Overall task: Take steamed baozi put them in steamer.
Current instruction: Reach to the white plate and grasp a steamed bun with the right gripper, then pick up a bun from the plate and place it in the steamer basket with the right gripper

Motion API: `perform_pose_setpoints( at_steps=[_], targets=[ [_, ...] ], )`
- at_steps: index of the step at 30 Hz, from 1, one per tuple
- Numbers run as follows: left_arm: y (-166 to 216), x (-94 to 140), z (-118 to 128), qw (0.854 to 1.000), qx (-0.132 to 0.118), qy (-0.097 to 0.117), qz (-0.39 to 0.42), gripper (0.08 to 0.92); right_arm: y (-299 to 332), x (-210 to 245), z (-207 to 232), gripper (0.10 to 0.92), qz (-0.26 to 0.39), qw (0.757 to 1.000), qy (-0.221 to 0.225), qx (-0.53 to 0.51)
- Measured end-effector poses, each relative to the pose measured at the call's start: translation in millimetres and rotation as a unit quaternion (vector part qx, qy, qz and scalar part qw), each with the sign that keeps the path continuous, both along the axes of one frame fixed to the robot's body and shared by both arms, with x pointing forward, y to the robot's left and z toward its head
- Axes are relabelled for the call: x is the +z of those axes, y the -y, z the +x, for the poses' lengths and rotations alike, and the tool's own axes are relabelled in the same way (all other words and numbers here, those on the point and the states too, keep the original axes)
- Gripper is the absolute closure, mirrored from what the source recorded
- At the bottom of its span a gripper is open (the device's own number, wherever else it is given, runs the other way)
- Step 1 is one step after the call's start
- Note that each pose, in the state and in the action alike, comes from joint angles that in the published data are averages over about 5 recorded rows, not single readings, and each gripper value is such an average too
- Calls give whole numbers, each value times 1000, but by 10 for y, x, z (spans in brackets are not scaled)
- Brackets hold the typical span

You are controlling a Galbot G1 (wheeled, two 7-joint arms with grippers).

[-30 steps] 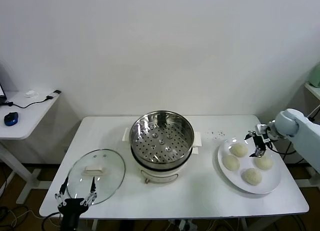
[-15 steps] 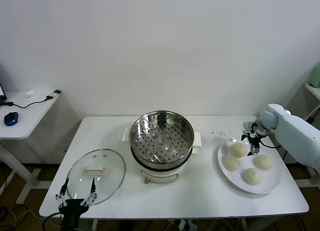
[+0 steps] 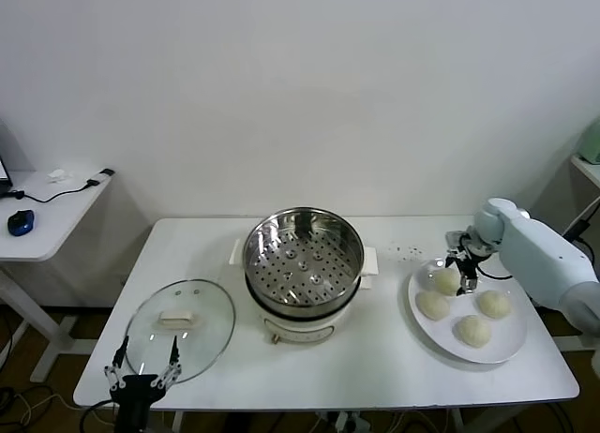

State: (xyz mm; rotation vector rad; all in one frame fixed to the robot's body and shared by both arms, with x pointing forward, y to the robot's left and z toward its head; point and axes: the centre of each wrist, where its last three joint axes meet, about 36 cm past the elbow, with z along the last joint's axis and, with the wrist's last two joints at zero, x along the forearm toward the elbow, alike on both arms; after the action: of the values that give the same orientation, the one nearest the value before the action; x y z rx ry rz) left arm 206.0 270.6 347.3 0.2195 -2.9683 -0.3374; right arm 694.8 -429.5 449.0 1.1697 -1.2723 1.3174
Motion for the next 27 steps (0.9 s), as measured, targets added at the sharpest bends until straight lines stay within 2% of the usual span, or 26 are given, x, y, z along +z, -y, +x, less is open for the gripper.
perform_pose_setpoints(
  at_steps=[7,16,21,27],
  targets=[
    [4,-8,-11,1000,1,0,1,177,5,14,19,398,5,1000,-3,0],
    [-3,-18,-58,1000,3,-1,0,177,-1,223,54,420,10,1000,0,17],
    [-10,-15,-85,1000,4,-2,0,177,-198,655,164,420,14,997,14,68],
    [-14,0,-107,1000,2,-2,2,177,-781,1471,345,416,4,981,43,190]
  ],
)
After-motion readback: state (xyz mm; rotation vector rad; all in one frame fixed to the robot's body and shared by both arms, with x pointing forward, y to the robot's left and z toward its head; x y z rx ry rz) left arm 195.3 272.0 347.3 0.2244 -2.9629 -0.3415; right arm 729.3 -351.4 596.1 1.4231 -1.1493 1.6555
